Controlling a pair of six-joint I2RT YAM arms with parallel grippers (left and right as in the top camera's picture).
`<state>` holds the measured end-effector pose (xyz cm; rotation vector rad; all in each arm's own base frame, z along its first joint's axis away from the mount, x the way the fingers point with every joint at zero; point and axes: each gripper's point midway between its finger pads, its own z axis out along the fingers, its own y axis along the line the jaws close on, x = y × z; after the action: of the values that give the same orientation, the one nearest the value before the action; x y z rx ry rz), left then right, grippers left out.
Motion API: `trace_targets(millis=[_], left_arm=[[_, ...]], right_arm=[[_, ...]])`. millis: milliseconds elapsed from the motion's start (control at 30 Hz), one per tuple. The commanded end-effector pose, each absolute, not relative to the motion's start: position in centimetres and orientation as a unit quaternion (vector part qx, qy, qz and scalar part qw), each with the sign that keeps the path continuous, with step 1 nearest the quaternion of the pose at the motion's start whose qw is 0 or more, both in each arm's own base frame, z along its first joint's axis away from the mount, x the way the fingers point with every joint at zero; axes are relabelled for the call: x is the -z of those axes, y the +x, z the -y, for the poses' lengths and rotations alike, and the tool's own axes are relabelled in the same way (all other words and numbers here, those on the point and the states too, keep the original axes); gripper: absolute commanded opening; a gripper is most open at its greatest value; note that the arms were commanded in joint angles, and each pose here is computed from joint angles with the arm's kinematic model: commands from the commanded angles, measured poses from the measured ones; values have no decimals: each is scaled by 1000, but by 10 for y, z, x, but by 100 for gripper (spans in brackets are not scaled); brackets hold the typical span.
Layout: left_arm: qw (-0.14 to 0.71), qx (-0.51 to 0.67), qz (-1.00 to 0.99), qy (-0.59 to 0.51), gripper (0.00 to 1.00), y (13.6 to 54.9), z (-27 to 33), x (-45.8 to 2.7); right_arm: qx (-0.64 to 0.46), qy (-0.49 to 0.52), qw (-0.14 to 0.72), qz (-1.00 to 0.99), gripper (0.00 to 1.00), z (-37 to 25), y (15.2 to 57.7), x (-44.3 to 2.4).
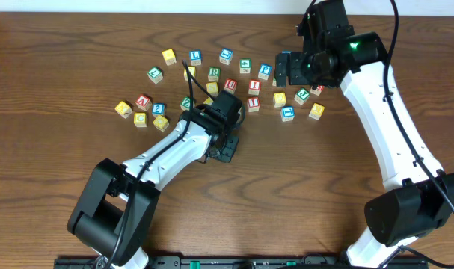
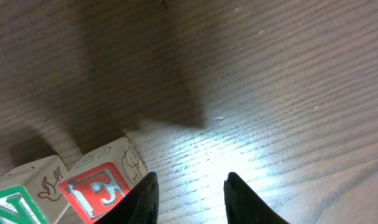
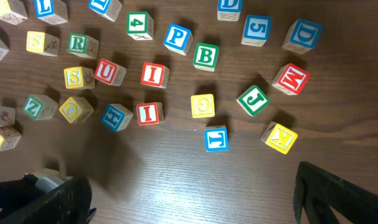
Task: Spell out NEURIPS
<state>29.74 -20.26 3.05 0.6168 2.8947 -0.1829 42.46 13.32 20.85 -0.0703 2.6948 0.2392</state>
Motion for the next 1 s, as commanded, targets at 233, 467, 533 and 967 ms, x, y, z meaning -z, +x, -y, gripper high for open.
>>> trace_targets(millis=[233,467,533,967], left_arm=[[62,54,-962,259,34,285,197,-21],[56,50,-957,280,34,282,195,-20],[57,50,-957,280,34,283,195,-20],[44,47,-959,276,34,283,196,-6]], right_arm=[[-92,-39,229,-968,99,-140,424,-220],[-92,-39,229,-968,99,-140,424,-220],[-92,-39,229,-968,99,-140,424,-220],[-91,-38,229,-968,99,-140,424,-220]])
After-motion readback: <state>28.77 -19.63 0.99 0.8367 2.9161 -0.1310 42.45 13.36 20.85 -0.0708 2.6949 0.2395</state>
